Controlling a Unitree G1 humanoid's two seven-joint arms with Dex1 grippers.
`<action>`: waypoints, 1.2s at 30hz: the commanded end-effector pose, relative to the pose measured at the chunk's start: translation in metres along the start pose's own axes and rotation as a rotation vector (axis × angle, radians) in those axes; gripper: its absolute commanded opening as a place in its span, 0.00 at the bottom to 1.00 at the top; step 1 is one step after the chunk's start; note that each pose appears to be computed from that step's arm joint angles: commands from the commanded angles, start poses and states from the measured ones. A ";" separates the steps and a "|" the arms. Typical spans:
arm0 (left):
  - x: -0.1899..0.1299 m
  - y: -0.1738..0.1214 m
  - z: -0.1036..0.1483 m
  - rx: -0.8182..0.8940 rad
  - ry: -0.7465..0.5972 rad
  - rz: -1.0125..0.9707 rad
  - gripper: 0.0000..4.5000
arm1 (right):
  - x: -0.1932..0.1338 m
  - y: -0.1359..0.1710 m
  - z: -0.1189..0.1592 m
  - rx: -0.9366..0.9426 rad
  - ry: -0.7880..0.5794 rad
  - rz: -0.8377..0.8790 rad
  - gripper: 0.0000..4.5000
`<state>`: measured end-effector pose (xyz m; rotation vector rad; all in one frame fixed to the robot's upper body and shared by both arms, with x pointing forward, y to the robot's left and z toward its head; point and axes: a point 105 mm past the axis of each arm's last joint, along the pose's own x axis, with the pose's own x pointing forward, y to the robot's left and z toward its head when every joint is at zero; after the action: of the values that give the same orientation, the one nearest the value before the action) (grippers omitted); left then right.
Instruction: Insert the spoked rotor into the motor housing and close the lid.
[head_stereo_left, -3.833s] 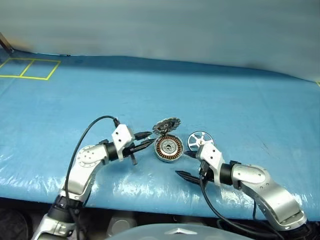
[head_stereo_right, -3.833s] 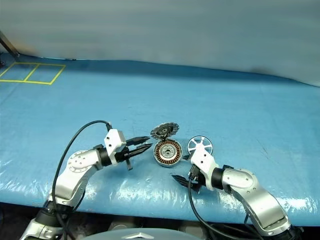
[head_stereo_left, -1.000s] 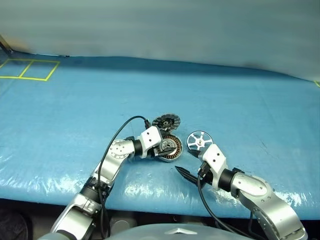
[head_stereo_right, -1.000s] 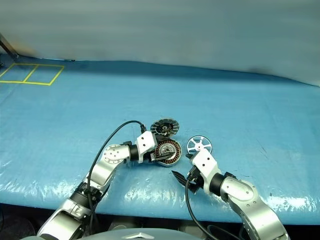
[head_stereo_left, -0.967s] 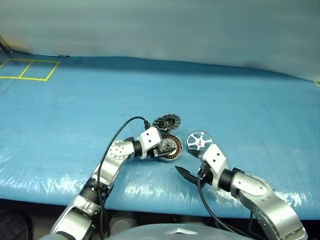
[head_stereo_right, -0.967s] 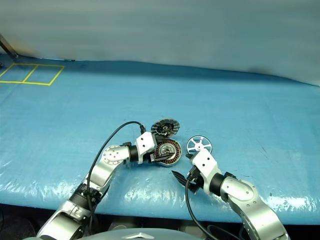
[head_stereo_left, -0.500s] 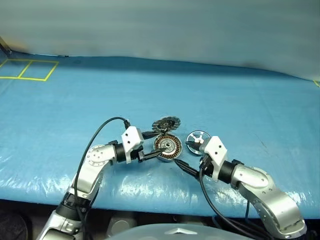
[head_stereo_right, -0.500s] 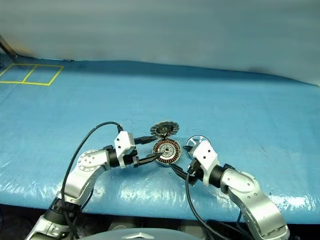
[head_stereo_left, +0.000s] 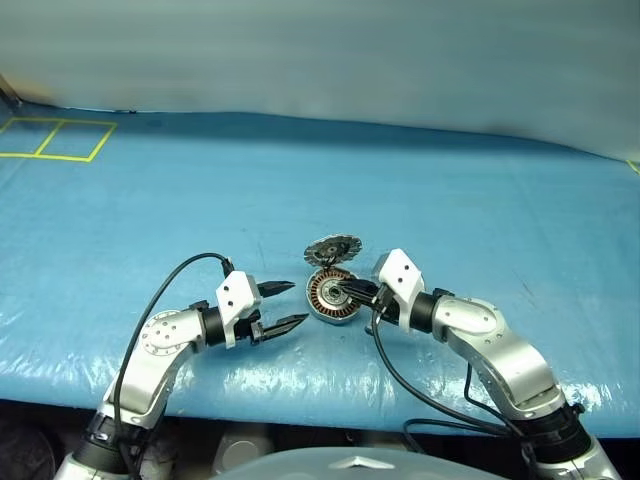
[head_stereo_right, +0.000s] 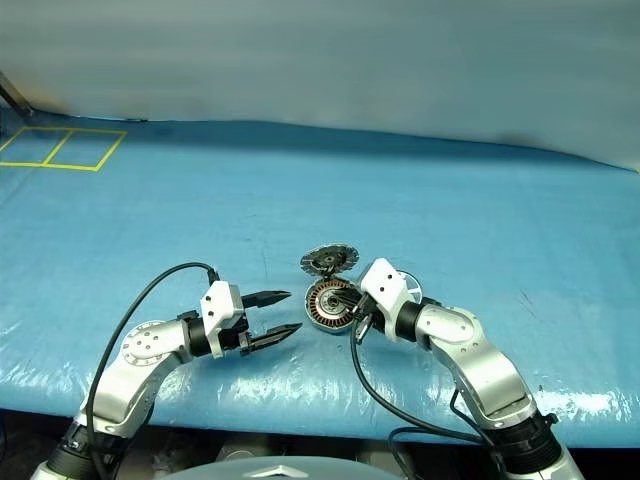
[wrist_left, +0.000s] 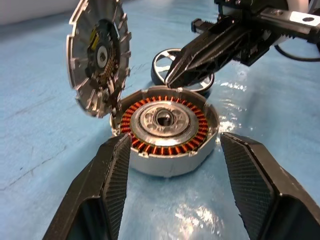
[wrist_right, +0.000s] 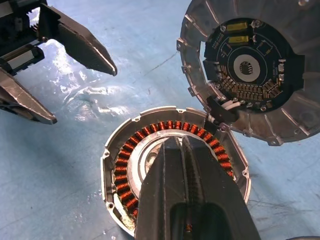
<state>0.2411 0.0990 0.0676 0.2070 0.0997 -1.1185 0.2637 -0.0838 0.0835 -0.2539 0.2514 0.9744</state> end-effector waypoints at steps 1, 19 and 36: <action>0.002 -0.002 0.006 0.041 -0.032 0.022 0.67 | 0.004 0.004 0.010 -0.034 -0.038 0.029 0.02; -0.001 0.003 -0.013 0.034 -0.039 0.000 0.67 | 0.018 -0.008 -0.017 0.111 -0.005 -0.039 0.02; -0.002 0.005 -0.024 0.049 -0.045 -0.008 0.67 | 0.021 0.009 -0.044 0.068 0.114 -0.001 0.02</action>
<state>0.2451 0.1132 0.0300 0.2060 0.1098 -1.1220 0.2733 -0.0741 0.0500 -0.2955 0.2985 0.9348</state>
